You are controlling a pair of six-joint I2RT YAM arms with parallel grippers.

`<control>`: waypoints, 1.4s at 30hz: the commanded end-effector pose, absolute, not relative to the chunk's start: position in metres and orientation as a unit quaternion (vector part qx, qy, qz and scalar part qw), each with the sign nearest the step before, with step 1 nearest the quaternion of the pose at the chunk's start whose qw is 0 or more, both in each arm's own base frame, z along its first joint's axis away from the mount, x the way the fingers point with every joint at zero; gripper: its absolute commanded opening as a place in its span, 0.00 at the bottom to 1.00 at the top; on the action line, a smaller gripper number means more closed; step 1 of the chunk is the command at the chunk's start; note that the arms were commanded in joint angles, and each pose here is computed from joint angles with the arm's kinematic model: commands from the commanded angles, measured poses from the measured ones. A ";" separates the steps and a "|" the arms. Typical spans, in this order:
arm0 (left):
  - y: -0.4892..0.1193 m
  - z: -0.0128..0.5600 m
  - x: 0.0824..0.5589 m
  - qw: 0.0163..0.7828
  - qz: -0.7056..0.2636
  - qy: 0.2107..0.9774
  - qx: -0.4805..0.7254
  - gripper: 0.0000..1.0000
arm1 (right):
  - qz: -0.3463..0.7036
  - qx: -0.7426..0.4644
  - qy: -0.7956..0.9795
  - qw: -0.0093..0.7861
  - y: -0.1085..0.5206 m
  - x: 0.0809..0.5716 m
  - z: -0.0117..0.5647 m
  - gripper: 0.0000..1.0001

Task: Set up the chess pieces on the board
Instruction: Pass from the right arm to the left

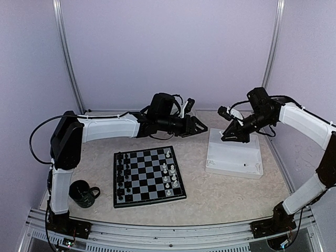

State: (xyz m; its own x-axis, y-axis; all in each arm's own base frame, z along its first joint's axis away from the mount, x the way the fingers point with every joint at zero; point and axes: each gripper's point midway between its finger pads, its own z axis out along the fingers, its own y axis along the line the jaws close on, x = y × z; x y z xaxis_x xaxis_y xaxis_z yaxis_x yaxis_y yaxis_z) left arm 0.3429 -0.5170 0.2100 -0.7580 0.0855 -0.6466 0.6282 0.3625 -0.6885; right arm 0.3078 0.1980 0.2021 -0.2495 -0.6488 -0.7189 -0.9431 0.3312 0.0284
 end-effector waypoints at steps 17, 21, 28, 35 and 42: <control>-0.545 0.232 0.317 0.217 -0.595 0.727 0.265 0.39 | 0.232 -0.604 0.687 0.330 0.252 0.299 0.220 0.11; -0.546 0.231 0.317 0.214 -0.595 0.728 0.266 0.36 | 0.231 -0.608 0.685 0.328 0.254 0.297 0.219 0.11; -0.548 0.227 0.315 0.204 -0.596 0.728 0.271 0.23 | 0.228 -0.607 0.687 0.329 0.255 0.297 0.220 0.11; -0.545 0.224 0.315 0.195 -0.595 0.731 0.273 0.09 | 0.225 -0.601 0.693 0.329 0.256 0.301 0.214 0.11; -0.517 0.232 0.340 0.236 -0.562 0.750 0.257 0.05 | 0.223 -0.599 0.696 0.326 0.254 0.300 0.208 0.62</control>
